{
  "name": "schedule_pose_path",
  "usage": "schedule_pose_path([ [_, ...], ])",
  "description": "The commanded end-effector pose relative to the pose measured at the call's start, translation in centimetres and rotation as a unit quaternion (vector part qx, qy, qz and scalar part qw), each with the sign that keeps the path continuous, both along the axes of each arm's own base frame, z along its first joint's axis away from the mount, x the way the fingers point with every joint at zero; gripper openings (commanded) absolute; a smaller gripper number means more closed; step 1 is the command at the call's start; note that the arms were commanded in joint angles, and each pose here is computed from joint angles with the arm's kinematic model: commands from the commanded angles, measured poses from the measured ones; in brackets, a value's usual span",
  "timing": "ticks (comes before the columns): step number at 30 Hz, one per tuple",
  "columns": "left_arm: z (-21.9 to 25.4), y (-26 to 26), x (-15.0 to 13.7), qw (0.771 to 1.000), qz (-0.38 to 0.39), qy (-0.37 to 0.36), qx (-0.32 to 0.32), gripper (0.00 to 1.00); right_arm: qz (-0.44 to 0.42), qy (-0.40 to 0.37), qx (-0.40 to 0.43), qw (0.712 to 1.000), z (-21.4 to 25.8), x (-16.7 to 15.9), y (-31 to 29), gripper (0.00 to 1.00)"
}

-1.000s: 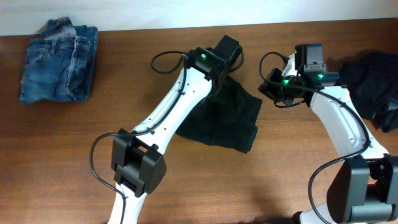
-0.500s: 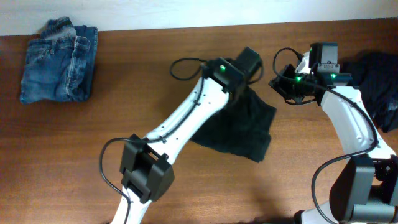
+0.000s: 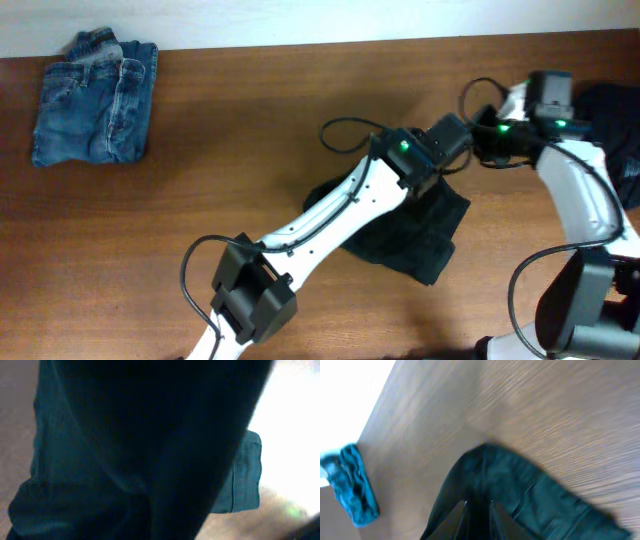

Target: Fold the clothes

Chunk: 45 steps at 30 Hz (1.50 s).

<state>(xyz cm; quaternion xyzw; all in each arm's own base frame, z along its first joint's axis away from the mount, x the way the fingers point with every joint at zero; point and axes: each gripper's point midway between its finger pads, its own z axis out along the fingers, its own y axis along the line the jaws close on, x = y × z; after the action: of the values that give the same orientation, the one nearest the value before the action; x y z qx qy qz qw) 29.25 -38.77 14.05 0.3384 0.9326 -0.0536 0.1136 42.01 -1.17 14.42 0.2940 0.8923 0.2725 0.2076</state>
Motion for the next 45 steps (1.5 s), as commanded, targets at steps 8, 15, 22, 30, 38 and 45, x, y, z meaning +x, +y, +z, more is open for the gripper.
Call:
schedule_pose_path([
  [8,-1.0,-3.3,-6.4,0.995,-0.062,0.072,-0.015,0.01,-0.028,-0.048,0.057,0.997,2.6,-2.2,-7.0,0.23],
  [15,-2.4,-2.8,-4.0,0.998,-0.047,0.028,0.016,0.01,-0.014,-0.031,0.056,0.998,2.1,-3.3,-6.7,0.23],
  [22,-2.3,2.2,3.6,0.998,0.054,0.024,0.003,0.01,-0.008,-0.021,0.062,0.998,1.9,-3.8,-6.4,0.23],
  [30,-2.2,12.9,13.3,0.977,0.213,0.017,-0.013,0.01,0.003,-0.018,0.063,0.998,1.8,-4.1,-6.0,0.23],
  [38,-2.2,22.5,17.6,0.949,0.314,0.020,-0.012,0.01,0.016,-0.019,0.061,0.998,1.8,-4.0,-5.2,0.23],
  [45,-2.5,33.0,18.3,0.911,0.411,0.037,0.021,0.01,0.037,-0.018,0.057,0.998,1.7,-3.8,-3.8,0.23],
])
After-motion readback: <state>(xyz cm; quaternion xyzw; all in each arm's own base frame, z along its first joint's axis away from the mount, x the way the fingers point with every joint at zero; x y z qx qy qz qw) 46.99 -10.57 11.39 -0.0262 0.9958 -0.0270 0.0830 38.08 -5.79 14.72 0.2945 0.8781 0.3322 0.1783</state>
